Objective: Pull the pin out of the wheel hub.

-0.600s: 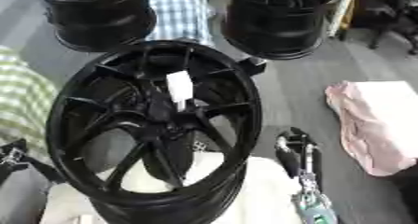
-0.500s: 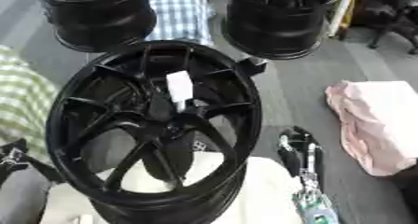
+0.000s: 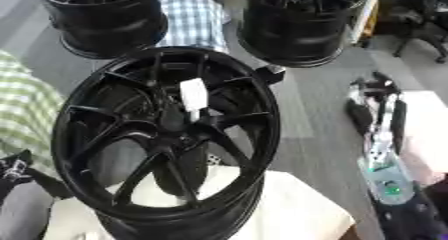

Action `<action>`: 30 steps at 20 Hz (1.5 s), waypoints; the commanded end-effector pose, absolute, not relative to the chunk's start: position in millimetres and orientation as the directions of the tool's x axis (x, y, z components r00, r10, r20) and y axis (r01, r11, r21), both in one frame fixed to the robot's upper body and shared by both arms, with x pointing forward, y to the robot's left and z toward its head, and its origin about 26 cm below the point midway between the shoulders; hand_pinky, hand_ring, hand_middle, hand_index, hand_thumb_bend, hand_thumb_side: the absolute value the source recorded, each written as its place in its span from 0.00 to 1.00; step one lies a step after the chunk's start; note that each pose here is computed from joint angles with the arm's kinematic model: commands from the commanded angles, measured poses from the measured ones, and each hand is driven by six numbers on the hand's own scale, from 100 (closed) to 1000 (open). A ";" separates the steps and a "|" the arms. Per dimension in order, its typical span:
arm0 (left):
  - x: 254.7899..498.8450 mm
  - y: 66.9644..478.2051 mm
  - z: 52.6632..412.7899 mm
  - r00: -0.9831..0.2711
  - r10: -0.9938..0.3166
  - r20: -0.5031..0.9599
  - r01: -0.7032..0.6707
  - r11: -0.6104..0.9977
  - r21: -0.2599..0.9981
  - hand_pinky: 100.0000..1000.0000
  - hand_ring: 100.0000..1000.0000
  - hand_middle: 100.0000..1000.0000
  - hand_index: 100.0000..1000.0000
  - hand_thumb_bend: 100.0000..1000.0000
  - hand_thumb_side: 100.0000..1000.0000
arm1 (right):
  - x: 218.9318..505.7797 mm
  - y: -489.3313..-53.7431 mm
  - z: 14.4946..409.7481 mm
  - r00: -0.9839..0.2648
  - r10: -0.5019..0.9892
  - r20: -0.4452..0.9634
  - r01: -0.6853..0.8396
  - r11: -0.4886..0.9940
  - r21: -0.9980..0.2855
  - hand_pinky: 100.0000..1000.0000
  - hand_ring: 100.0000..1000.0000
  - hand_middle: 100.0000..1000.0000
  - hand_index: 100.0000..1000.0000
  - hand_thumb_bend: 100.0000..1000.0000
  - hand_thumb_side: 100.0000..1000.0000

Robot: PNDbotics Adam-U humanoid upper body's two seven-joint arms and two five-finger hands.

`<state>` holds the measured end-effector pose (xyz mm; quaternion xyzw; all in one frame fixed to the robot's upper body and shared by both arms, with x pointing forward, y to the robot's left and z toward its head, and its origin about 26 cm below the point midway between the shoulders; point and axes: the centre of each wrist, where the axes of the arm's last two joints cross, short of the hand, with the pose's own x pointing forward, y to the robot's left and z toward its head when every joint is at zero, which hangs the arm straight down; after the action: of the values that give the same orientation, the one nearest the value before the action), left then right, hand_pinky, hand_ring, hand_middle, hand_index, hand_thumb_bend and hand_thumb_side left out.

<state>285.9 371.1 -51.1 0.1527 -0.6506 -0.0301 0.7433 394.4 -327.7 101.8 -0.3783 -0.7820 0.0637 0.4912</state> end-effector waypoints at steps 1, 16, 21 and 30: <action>286.7 383.3 -41.2 0.136 -0.279 0.951 -0.162 0.940 0.299 0.67 0.62 0.60 0.72 0.28 0.56 | 398.4 -335.9 181.4 -0.345 0.760 0.551 0.521 0.643 -0.560 0.76 0.64 0.64 0.83 0.00 0.46; 284.1 386.8 -39.8 0.146 -0.302 0.942 -0.143 0.936 0.322 0.67 0.62 0.60 0.72 0.29 0.56 | 394.0 -197.6 325.9 -0.767 0.526 0.367 -0.326 0.173 -0.929 0.84 0.85 0.85 0.95 0.05 0.51; 284.3 386.4 -39.3 0.146 -0.305 0.941 -0.136 0.936 0.325 0.67 0.62 0.60 0.72 0.29 0.56 | 407.7 -164.4 318.4 -0.773 0.516 0.369 -0.442 -0.020 -0.897 0.87 0.93 0.90 0.97 0.11 0.49; 285.5 385.2 -37.9 0.142 -0.310 0.940 -0.124 0.937 0.328 0.67 0.63 0.61 0.73 0.30 0.56 | 426.4 -125.7 287.6 -0.790 0.539 0.292 -0.467 -0.220 -0.856 0.89 0.95 0.93 0.99 0.11 0.46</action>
<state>280.8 378.4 -50.1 0.1560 -0.6427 -0.0478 0.7485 424.4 -127.7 279.3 -0.0170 -0.5374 0.7753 0.3315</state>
